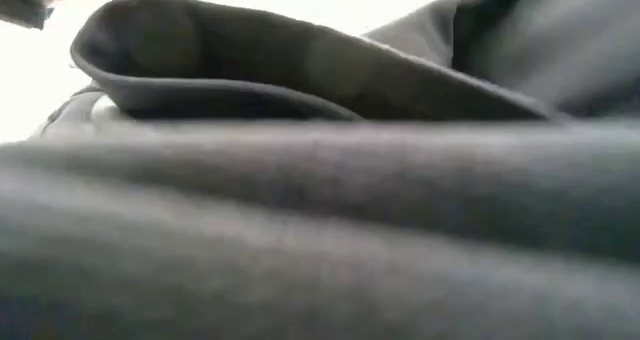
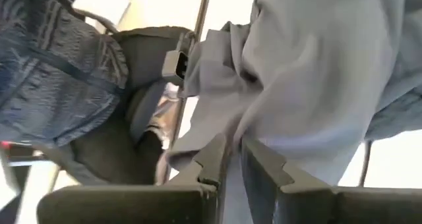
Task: Fold laundry
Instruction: Fold the black shorts
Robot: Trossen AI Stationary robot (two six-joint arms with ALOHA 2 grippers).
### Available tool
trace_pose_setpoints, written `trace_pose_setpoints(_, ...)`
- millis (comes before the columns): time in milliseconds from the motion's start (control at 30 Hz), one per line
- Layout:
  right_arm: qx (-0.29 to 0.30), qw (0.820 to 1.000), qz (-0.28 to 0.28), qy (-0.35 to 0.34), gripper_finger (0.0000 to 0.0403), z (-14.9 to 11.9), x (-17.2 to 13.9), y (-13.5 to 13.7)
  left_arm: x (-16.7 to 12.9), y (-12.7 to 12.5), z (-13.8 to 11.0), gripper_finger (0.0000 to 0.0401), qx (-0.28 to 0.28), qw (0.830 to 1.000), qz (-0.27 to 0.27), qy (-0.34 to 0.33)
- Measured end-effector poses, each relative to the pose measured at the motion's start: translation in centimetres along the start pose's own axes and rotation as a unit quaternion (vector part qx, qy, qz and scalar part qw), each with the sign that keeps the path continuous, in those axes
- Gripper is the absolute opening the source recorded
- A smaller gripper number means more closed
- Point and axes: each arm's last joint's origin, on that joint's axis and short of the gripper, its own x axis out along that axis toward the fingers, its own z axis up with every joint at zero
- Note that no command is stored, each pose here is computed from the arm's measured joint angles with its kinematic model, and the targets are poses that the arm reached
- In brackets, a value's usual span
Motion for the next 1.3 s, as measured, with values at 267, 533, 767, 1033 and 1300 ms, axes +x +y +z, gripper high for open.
trace_pose_setpoints(267,-0.006,0.999,-0.024,0.029,0.0072,-0.8,1.7,0.1,-1.6,1.4,-1.0,0.0021,0.101,0.969,0.211,0.077)
trace_pose_setpoints(533,0.071,0.992,-0.072,0.07,0.0072,-1.6,3.5,-0.8,-0.5,4.0,-0.8,0.0111,0.109,0.963,0.222,0.111)
trace_pose_setpoints(767,0.148,0.946,-0.216,0.189,0.0073,-4.3,4.7,-3.0,2.4,6.8,-0.2,0.0184,0.135,0.947,0.211,0.202)
trace_pose_setpoints(1033,0.142,0.912,-0.274,0.27,0.0127,-6.5,7.3,-3.7,4.8,8.5,-0.2,0.0212,0.14,0.915,0.222,0.307)
trace_pose_setpoints(1300,0.091,0.889,-0.296,0.338,0.023,-8.2,10.3,-5.0,6.0,9.8,-1.9,0.0213,0.116,0.911,0.193,0.346)
